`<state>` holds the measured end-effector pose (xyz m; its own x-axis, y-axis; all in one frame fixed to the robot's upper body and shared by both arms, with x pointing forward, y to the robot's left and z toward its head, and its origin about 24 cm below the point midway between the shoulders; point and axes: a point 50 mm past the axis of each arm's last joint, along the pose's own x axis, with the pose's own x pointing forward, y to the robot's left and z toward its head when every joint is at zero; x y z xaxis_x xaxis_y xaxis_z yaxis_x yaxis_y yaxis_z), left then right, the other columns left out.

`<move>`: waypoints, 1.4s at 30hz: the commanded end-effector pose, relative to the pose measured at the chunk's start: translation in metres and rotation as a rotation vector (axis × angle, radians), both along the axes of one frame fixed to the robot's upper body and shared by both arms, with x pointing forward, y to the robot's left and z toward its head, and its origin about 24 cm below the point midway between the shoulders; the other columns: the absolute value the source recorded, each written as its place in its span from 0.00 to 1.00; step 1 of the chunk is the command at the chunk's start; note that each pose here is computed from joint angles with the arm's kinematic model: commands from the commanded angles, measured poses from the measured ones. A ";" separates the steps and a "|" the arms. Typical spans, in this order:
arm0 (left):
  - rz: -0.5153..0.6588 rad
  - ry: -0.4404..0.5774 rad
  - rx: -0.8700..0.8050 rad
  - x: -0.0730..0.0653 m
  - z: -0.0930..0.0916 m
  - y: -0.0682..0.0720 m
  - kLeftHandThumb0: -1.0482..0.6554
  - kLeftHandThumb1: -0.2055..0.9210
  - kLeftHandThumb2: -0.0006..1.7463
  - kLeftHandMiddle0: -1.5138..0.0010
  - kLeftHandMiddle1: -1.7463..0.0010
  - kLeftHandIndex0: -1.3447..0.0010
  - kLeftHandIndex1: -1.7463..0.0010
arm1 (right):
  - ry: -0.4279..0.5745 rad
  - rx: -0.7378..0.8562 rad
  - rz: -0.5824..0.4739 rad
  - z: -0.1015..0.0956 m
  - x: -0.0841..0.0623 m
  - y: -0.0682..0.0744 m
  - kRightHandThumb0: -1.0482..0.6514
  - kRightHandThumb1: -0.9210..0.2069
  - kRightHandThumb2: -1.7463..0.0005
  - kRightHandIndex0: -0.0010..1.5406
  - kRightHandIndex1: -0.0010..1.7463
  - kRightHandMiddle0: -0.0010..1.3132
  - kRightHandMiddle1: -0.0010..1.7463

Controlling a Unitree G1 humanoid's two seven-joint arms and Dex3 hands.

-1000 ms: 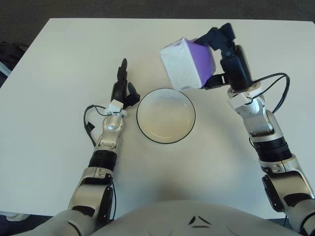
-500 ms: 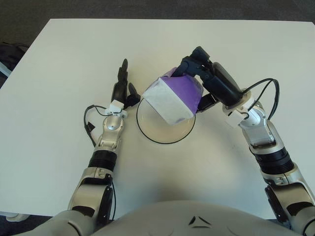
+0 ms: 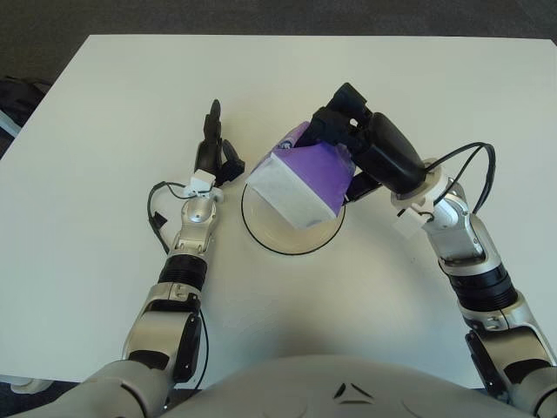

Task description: Put the tissue paper into the plate.

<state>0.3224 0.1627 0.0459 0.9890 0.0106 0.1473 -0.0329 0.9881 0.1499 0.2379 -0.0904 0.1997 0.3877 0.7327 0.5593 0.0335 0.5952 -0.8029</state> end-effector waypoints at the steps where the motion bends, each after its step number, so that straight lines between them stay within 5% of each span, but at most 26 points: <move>1: 0.023 0.204 0.003 -0.027 -0.054 0.007 0.06 1.00 0.68 1.00 1.00 1.00 0.99 | -0.043 0.019 -0.012 0.001 -0.005 0.000 0.35 0.47 0.30 0.75 1.00 0.42 1.00; 17: 0.011 0.161 0.011 -0.027 -0.057 0.009 0.06 1.00 0.68 1.00 1.00 1.00 0.98 | -0.050 0.026 -0.024 0.000 -0.001 0.004 0.34 0.50 0.27 0.79 1.00 0.44 1.00; 31: 0.004 0.170 0.029 -0.023 -0.057 0.012 0.06 1.00 0.68 1.00 1.00 1.00 0.96 | 0.031 0.023 0.105 -0.003 0.008 0.009 0.35 0.48 0.29 0.76 1.00 0.43 1.00; 39: 0.001 0.162 0.064 -0.023 -0.055 0.013 0.07 1.00 0.67 1.00 1.00 1.00 0.96 | 0.050 -0.005 0.140 -0.003 0.013 0.011 0.38 0.27 0.47 0.46 1.00 0.30 1.00; 41: 0.002 0.156 0.073 -0.023 -0.055 0.013 0.07 1.00 0.67 1.00 1.00 1.00 0.97 | 0.055 -0.066 0.132 -0.004 0.014 0.011 0.24 0.11 0.52 0.26 0.99 0.17 1.00; 42: 0.002 0.153 0.076 -0.024 -0.055 0.013 0.07 1.00 0.67 1.00 1.00 1.00 0.97 | 0.057 -0.092 0.129 -0.004 0.014 0.010 0.18 0.07 0.53 0.18 0.88 0.11 0.90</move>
